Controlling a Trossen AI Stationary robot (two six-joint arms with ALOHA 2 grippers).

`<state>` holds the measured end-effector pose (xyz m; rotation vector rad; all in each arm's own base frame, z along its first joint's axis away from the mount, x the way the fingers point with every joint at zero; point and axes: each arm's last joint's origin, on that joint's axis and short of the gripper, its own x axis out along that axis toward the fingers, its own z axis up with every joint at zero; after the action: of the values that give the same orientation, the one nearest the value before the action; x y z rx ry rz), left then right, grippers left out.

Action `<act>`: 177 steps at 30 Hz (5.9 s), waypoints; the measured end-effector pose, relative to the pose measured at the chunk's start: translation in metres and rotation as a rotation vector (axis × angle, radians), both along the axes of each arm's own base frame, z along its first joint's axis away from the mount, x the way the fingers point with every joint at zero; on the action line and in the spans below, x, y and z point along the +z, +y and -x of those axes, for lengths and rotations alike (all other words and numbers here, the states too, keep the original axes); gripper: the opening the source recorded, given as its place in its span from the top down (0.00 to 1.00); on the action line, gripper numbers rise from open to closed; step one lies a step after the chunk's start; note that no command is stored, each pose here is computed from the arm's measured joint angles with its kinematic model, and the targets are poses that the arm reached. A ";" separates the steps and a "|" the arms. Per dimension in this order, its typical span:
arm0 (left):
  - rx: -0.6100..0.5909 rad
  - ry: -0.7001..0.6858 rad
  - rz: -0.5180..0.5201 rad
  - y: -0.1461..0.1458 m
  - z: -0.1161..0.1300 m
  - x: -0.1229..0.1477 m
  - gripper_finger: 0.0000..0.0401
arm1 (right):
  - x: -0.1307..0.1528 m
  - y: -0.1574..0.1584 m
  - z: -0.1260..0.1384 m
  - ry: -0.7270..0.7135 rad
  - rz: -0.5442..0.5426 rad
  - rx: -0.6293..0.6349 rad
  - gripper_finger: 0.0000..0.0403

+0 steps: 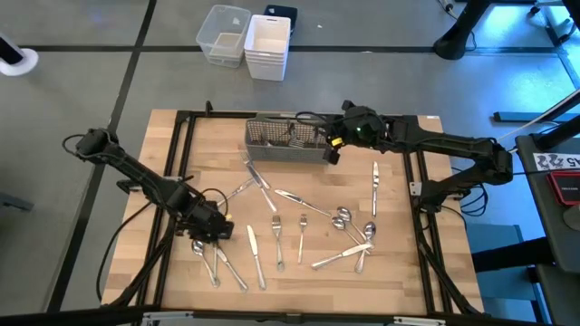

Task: Sort silverware
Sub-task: Put the silver spoon into the gray silverware organizer, then put the silver fork into the gray silverware organizer

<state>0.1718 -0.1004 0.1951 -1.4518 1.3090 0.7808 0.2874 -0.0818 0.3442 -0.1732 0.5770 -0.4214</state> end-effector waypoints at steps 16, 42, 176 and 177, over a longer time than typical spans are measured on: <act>-0.043 0.079 -0.157 -0.007 -0.012 -0.031 0.71 | 0.000 0.000 0.000 0.003 -0.007 0.011 0.83; 0.001 0.104 -0.251 -0.009 -0.021 -0.051 0.71 | -0.001 0.000 0.000 0.009 -0.009 0.011 0.83; -0.453 -0.721 -1.584 0.205 -0.202 0.026 0.62 | -0.077 0.036 0.109 0.326 -0.704 -0.302 0.83; -0.455 -0.723 -1.590 0.204 -0.201 0.028 0.62 | -0.076 0.036 0.109 0.323 -0.704 -0.300 0.83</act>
<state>0.3732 0.1041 0.2230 -0.0468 0.1519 0.5826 0.1783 -0.0462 0.2678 0.5353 1.0416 -0.4598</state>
